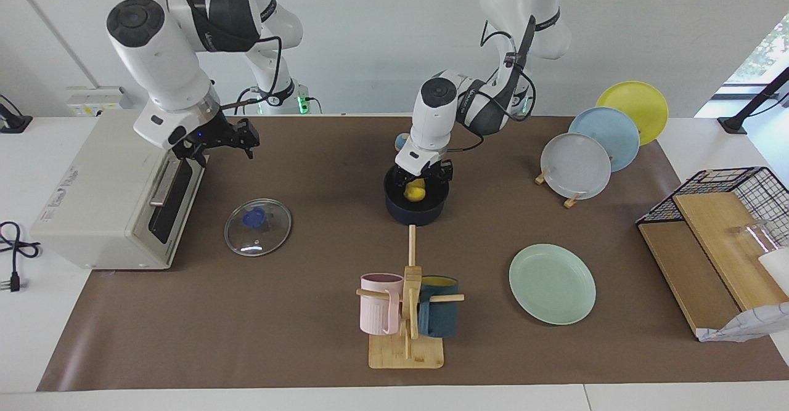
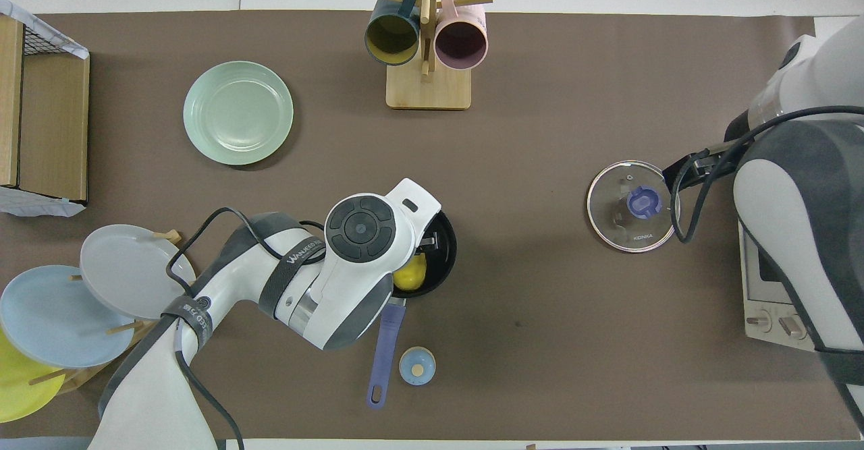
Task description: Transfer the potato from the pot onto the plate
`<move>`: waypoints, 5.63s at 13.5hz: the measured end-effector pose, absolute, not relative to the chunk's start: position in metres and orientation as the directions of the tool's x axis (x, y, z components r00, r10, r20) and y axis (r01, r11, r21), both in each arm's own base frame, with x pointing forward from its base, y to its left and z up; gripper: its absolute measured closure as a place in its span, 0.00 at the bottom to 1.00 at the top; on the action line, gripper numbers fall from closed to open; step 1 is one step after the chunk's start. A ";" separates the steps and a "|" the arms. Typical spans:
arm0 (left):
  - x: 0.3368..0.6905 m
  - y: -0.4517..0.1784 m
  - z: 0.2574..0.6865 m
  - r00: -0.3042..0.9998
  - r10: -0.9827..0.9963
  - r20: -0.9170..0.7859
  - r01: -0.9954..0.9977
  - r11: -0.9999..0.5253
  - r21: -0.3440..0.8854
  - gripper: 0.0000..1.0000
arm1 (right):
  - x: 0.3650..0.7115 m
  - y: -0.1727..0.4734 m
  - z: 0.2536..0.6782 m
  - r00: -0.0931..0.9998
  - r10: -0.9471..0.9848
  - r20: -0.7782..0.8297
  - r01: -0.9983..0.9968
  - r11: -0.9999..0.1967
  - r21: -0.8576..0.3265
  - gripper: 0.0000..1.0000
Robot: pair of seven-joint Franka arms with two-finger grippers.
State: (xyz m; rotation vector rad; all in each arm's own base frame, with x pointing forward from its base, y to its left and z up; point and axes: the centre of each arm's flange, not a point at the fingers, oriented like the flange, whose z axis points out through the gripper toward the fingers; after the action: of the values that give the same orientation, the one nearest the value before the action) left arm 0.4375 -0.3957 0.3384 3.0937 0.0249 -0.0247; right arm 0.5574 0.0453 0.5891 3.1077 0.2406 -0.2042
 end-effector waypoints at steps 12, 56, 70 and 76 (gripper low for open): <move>0.436 -0.397 0.333 0.999 0.022 -0.028 0.023 -0.999 0.035 0.44 | 0.537 0.009 0.604 0.986 0.047 -0.159 0.052 -0.998 0.031 0.00; 0.671 -0.033 0.564 0.993 -0.011 0.117 -0.017 -0.999 0.049 0.00 | 0.543 -0.004 0.596 0.985 0.021 -0.173 0.027 -0.999 0.031 0.00; 0.522 -0.033 0.623 0.996 -0.051 -0.075 -0.050 -0.999 0.011 0.00 | 0.543 -0.004 0.596 0.985 0.021 -0.173 0.027 -0.999 0.031 0.00; 0.530 -0.036 0.648 0.998 -0.057 -0.035 -0.057 -0.998 -0.005 0.00 | 0.543 -0.004 0.596 0.985 0.021 -0.173 0.027 -0.999 0.031 0.00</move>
State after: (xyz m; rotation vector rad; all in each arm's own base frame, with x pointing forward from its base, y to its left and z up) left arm 0.5297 -0.0364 0.6478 3.1458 -0.0902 -0.0555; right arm 0.5431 -0.0044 0.5965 3.0969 0.0373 -0.2693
